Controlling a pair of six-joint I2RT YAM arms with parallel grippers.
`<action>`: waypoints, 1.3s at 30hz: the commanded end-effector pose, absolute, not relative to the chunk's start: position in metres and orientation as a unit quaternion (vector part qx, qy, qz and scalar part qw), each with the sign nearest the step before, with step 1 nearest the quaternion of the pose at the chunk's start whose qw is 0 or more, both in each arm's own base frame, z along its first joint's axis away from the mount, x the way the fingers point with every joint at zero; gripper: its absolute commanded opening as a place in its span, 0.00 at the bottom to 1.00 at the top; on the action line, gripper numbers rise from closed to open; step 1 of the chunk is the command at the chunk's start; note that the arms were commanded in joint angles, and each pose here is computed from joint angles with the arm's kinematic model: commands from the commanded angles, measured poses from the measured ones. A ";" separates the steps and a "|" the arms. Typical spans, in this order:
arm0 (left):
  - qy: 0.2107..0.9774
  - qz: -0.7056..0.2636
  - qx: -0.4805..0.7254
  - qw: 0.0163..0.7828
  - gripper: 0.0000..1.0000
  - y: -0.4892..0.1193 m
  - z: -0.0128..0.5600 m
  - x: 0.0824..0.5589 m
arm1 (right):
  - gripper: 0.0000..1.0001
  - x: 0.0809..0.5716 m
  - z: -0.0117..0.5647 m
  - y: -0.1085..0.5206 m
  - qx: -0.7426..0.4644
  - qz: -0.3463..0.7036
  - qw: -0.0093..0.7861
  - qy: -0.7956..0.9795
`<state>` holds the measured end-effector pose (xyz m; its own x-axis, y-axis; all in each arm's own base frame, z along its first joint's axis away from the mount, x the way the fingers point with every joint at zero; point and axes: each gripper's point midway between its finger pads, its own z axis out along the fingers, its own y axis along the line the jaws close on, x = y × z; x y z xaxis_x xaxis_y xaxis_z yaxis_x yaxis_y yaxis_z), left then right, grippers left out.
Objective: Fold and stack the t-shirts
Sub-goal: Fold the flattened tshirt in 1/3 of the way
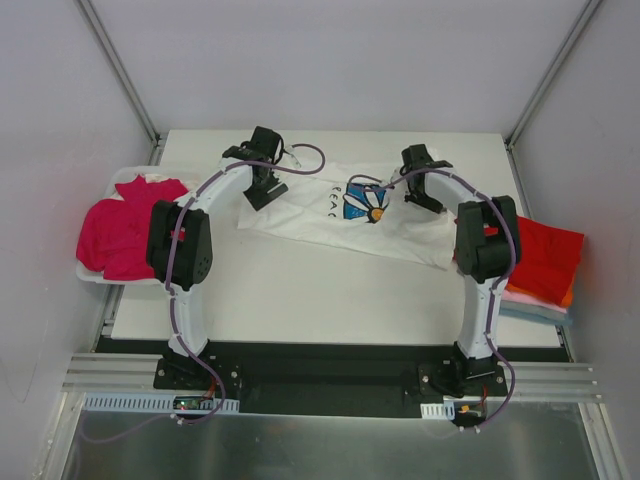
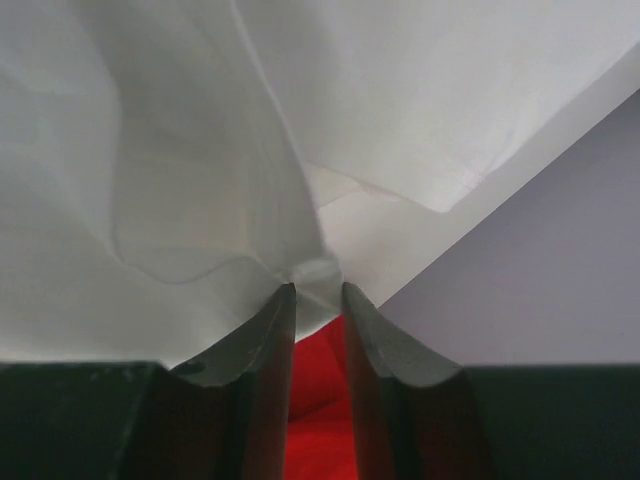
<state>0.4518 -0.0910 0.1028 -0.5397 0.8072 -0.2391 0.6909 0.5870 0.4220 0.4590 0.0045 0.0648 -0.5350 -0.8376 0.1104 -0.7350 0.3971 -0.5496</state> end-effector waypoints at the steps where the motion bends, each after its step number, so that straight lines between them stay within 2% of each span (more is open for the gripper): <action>1: 0.861 0.154 0.433 0.217 0.71 -0.089 0.113 0.453 | 0.38 0.486 0.094 -0.017 -0.441 -0.324 0.123 0.828; 4: 0.862 0.154 0.430 0.223 0.71 -0.091 0.115 0.455 | 0.47 0.493 0.105 -0.025 -0.425 -0.330 0.136 0.832; 11: 0.860 0.149 0.419 0.250 0.73 -0.097 0.124 0.472 | 0.58 0.497 0.132 -0.024 -0.403 -0.334 0.167 0.835; 30: 0.853 0.147 0.409 0.290 0.75 -0.113 0.135 0.515 | 0.62 0.489 0.156 -0.011 -0.382 -0.301 0.202 0.850; 32: 0.851 0.145 0.409 0.296 0.79 -0.117 0.135 0.522 | 0.66 0.492 0.160 -0.010 -0.375 -0.301 0.210 0.851; 37: 0.849 0.120 0.411 0.309 0.99 -0.131 0.130 0.536 | 0.76 0.488 0.143 0.013 -0.374 -0.235 0.218 0.870; 39: 0.851 0.110 0.413 0.304 0.99 -0.135 0.122 0.536 | 0.81 0.481 0.131 0.027 -0.376 -0.192 0.212 0.882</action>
